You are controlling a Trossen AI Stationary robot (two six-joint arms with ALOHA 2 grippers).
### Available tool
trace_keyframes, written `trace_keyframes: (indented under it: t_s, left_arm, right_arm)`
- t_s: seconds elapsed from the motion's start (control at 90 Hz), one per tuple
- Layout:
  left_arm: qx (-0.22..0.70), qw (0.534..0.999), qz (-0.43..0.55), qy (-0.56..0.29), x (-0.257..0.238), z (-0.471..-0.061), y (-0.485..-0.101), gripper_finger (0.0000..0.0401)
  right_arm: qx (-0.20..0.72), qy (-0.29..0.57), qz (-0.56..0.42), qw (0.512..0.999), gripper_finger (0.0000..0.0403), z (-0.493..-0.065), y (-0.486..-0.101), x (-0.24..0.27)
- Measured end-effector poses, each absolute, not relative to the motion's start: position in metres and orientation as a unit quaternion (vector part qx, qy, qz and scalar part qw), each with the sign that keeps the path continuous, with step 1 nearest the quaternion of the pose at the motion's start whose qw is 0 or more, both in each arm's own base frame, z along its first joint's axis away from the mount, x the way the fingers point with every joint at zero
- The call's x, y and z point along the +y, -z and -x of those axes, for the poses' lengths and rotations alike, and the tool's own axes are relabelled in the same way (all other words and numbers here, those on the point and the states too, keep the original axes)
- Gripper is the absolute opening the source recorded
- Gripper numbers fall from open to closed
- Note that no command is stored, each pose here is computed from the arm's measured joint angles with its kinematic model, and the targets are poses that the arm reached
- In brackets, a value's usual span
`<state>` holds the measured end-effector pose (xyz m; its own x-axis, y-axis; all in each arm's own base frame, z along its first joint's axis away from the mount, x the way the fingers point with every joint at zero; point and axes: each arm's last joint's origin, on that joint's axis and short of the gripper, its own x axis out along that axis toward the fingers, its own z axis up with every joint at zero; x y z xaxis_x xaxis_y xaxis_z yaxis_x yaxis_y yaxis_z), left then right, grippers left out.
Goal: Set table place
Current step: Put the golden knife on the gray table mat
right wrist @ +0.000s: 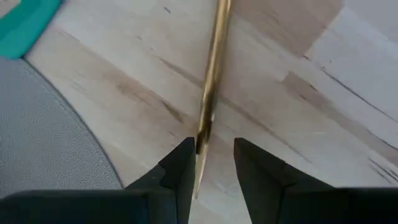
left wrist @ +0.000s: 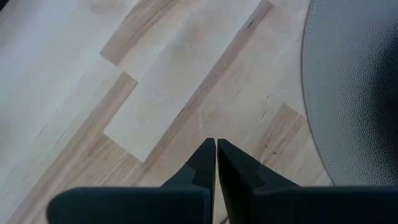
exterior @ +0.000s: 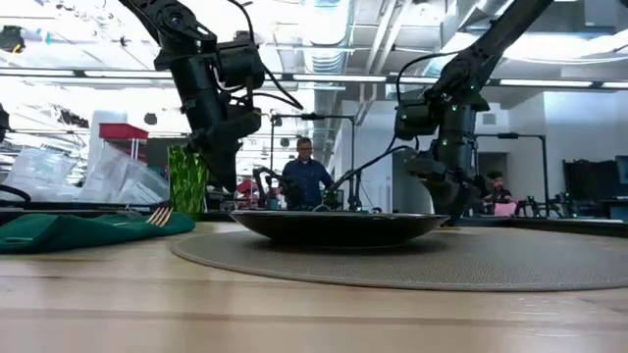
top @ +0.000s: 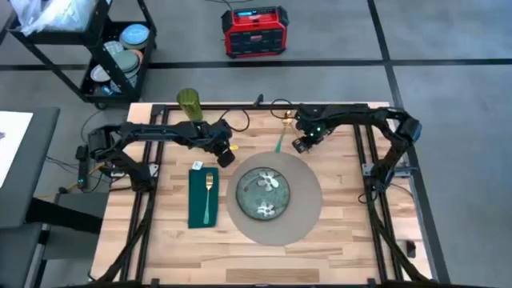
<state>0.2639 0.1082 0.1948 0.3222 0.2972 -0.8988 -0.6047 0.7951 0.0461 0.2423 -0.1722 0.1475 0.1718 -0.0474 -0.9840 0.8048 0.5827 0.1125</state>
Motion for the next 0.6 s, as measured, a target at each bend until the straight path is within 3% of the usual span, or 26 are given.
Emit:
trace_keyframes:
  t_s: [0.389, 0.444, 0.533, 0.6]
  left_arm:
    - [0.509, 0.799, 0.151, -0.282, 0.108, -0.264, -0.195, 0.0]
    - [0.51, 0.799, 0.15, -0.282, 0.108, -0.264, -0.195, 0.0]
    - [0.51, 0.799, 0.148, -0.28, 0.108, -0.264, -0.195, 0.0]
    - [0.51, 0.8, 0.148, -0.28, 0.108, -0.264, -0.195, 0.0]
  right_arm:
    - [0.577, 0.309, -0.353, 0.669, 0.0099, -0.229, -0.13, -0.162]
    - [0.577, 0.31, -0.36, 0.664, 0.0082, -0.229, -0.13, -0.162]
    - [0.582, 0.302, -0.367, 0.66, 0.0022, -0.227, -0.129, -0.16]
    - [0.586, 0.299, -0.364, 0.659, 0.0009, -0.229, -0.129, -0.157]
